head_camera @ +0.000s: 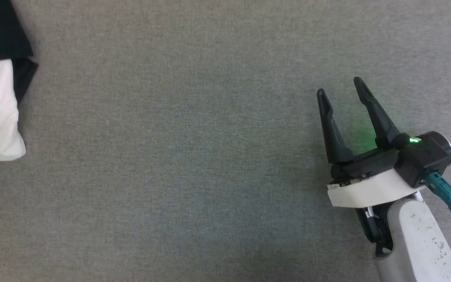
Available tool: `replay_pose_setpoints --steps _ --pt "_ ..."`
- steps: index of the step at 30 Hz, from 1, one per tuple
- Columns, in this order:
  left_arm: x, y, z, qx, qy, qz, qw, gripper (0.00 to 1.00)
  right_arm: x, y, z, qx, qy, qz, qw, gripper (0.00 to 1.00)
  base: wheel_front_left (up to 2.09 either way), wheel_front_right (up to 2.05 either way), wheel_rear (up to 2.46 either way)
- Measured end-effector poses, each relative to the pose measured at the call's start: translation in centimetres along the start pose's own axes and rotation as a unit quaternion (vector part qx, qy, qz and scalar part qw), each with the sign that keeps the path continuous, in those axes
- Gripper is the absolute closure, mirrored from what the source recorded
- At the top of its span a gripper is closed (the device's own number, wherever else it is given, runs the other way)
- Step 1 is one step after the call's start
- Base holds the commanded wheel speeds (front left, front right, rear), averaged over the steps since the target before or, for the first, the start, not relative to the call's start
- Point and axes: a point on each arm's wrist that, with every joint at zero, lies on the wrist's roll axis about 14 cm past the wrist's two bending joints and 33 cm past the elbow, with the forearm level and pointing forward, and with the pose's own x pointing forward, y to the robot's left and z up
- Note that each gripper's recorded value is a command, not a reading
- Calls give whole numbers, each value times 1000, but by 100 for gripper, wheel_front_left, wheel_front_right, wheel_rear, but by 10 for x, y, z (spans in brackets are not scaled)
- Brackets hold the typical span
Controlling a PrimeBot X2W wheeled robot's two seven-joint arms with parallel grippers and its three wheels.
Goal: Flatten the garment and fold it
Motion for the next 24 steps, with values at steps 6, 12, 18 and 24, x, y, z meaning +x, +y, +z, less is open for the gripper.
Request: replay_pose_setpoints --steps 6,12,18,24 --pt "-38 -11 59 74 -185 -18 980 100 -11 2 23 -6 -20 -5 1000 0 0 0 0" --pt "-132 -40 160 133 -410 -63 900 100 -32 7 57 -2 -54 -10 998 0 0 0 0" --pt "-228 -102 200 164 -524 -148 822 100 -60 5 88 -8 -86 -27 996 0 0 0 0" --pt "-312 -187 190 176 -569 -269 757 100 -89 0 119 -22 -122 -48 991 0 0 0 0"
